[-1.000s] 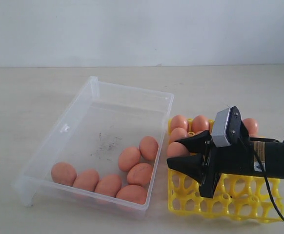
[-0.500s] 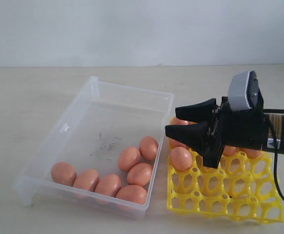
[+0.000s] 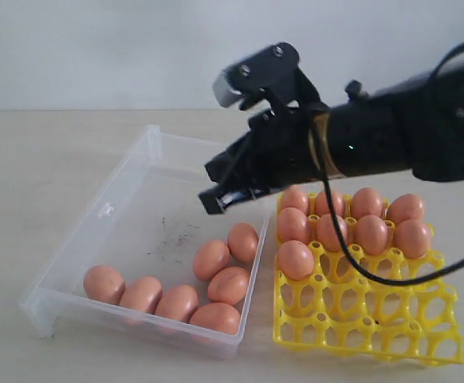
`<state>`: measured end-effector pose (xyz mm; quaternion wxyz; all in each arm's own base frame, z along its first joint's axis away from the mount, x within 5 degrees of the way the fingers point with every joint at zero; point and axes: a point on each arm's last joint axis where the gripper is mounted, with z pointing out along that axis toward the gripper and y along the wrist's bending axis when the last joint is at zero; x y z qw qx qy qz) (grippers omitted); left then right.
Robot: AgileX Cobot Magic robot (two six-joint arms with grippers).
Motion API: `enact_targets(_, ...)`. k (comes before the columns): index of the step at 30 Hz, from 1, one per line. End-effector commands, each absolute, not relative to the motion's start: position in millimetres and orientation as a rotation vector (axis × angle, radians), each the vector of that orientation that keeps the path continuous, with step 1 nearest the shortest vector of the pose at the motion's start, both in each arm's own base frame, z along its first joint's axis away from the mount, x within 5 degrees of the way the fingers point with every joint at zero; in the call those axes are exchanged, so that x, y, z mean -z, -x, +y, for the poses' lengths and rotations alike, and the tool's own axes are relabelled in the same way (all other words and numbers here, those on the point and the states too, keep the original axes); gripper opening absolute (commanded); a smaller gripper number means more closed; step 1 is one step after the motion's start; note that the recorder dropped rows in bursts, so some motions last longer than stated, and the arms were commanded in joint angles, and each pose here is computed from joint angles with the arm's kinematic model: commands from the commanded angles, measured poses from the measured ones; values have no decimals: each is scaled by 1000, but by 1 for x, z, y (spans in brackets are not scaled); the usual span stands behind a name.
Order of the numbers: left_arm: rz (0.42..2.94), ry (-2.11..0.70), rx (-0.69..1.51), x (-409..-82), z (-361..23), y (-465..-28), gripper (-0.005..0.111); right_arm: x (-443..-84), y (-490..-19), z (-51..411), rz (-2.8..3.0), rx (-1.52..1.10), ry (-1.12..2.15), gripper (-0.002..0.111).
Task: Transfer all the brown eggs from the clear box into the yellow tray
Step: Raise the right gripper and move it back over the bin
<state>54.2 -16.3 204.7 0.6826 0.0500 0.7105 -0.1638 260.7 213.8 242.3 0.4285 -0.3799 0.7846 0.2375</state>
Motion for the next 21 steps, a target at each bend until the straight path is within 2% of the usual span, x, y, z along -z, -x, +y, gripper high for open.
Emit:
enact_targets(1, 1589, -111, 383, -204, -17, -54, 4, -275, -267, 241, 1955, -761, 862, 0)
enact_targets(4, 1589, -111, 383, -204, -17, -54, 4, -285, -273, 251, 1965, -860, 805, 5)
enact_targets(8, 1589, -111, 383, -204, -17, -54, 4, -283, -283, 255, 1994, -859, 733, 9)
enact_targets(14, 1593, -111, 382, -204, -17, -54, 4, -284, -304, 239, 1877, -447, 742, 9)
enact_targets(21, 1593, -111, 382, -204, -17, -54, 4, -303, -319, 202, 1811, 50, 579, 9)
